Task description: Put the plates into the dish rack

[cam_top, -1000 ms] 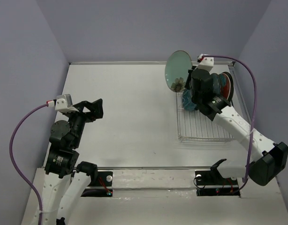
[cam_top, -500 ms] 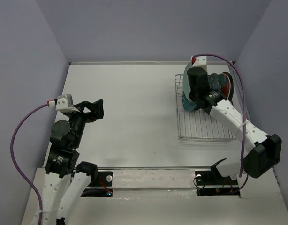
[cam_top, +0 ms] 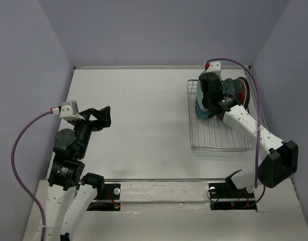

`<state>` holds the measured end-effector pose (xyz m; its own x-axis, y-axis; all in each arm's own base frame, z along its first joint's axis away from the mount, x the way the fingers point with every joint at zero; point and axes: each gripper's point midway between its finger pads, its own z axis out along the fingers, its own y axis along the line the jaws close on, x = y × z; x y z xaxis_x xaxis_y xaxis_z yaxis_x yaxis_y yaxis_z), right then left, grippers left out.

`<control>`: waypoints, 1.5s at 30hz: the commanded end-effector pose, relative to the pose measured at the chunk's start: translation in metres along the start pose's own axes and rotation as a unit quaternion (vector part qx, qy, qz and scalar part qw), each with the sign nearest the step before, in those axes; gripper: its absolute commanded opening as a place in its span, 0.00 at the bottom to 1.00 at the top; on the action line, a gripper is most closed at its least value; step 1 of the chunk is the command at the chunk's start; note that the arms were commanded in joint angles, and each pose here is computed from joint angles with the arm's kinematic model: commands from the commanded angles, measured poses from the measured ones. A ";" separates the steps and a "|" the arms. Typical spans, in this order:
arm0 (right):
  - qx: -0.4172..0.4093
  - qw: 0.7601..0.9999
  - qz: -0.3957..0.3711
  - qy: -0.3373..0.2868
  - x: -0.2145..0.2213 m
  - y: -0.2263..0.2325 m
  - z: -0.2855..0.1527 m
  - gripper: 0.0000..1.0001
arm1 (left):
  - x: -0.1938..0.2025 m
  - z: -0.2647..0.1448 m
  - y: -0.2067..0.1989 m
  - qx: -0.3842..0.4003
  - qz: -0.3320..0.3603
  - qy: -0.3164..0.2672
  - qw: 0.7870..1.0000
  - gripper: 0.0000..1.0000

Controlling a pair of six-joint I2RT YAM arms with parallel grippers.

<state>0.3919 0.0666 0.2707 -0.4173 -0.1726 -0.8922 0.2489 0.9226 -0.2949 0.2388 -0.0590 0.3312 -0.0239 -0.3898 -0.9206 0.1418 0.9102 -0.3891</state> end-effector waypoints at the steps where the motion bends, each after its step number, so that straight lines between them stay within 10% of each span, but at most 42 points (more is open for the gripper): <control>1: 0.001 0.998 0.067 -0.022 -0.018 0.004 0.003 0.07 | -0.010 0.000 -0.007 0.016 0.003 -0.021 1.000 0.99; 11: -0.057 0.990 0.126 0.029 0.024 0.042 0.010 0.07 | -0.008 0.002 -0.007 0.017 0.003 -0.019 1.000 0.99; 22: -0.092 0.981 0.169 0.034 0.030 0.048 -0.002 0.49 | -0.006 0.004 -0.006 0.015 0.004 -0.015 1.000 0.99; 33: -0.187 0.947 0.251 -0.071 -0.037 0.008 -0.077 0.99 | -0.004 0.008 -0.001 0.005 0.005 -0.014 1.000 0.99; 45: -0.331 0.850 0.306 -0.274 -0.085 -0.084 -0.231 1.00 | -0.012 0.002 -0.016 0.045 -0.011 -0.036 0.998 0.99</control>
<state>0.2394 0.0805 0.4241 0.0512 0.4168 -0.9075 -0.2082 0.8932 0.3985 0.2438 -0.0640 0.3269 -0.0333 -0.3902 -0.9201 0.1625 0.9063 -0.3902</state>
